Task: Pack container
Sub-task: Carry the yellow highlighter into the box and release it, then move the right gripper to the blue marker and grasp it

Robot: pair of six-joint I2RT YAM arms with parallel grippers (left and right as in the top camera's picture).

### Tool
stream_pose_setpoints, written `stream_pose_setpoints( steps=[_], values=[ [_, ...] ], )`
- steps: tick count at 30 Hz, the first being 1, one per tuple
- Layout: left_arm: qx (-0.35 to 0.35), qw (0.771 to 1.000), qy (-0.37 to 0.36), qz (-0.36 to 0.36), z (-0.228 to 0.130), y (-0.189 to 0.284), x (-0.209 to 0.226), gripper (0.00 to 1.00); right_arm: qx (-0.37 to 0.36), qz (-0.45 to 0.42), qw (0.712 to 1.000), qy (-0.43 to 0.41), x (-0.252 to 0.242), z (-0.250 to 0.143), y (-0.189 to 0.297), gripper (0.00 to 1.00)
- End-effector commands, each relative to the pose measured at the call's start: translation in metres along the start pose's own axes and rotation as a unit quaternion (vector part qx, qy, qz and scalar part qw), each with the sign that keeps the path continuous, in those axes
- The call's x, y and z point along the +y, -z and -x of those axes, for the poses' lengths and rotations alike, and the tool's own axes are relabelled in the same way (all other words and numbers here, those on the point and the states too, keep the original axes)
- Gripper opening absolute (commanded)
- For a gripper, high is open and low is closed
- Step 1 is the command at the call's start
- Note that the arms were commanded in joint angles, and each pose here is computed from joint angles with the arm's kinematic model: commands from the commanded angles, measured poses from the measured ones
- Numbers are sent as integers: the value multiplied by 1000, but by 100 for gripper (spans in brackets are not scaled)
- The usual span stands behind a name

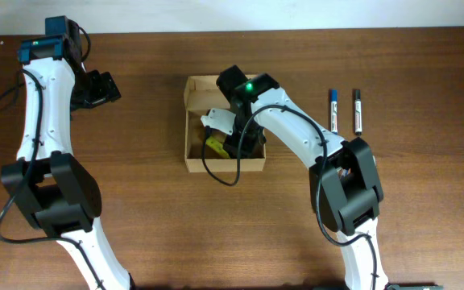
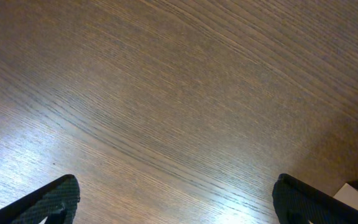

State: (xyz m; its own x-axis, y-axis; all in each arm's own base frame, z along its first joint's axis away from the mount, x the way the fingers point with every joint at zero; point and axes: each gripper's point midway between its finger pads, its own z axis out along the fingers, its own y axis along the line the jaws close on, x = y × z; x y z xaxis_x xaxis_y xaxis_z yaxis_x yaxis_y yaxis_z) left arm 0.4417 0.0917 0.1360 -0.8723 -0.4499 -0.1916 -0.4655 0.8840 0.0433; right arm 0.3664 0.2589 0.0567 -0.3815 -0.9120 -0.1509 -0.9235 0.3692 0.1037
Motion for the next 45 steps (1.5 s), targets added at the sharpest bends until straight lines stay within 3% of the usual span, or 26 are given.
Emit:
stream_pose_setpoints(
  steps=[1,6,11,16,19,23,26,35,45],
  values=[
    [2,1000,-7,-4,-1,0,-2,100,-27,-37,999,-16,-11,17,37,57],
    [2,1000,-7,-4,-1,0,-2,100,-67,-87,992,-59,-19,33,99,57],
    [2,1000,-7,-3,-1,0,-2,100,-98,-210,966,-111,-44,19,182,57],
    [2,1000,-7,-3,-1,0,-2,100,-134,-258,931,-220,-80,-32,238,57],
    [2,1000,-7,-3,-1,0,-2,100,-163,-260,871,-384,-141,-109,258,58],
    [2,1000,-7,-3,-1,0,-2,100,-191,-178,851,-456,-170,-154,231,60],
    [2,1000,-7,-3,-1,0,-2,100,-166,-142,842,-494,-180,-179,191,60],
    [2,1000,-7,-3,-1,0,-2,100,-75,-82,830,-547,-182,-199,70,60],
    [2,1000,-7,-3,-1,0,-2,100,-3,-75,810,-582,-187,-219,2,47]
  ],
)
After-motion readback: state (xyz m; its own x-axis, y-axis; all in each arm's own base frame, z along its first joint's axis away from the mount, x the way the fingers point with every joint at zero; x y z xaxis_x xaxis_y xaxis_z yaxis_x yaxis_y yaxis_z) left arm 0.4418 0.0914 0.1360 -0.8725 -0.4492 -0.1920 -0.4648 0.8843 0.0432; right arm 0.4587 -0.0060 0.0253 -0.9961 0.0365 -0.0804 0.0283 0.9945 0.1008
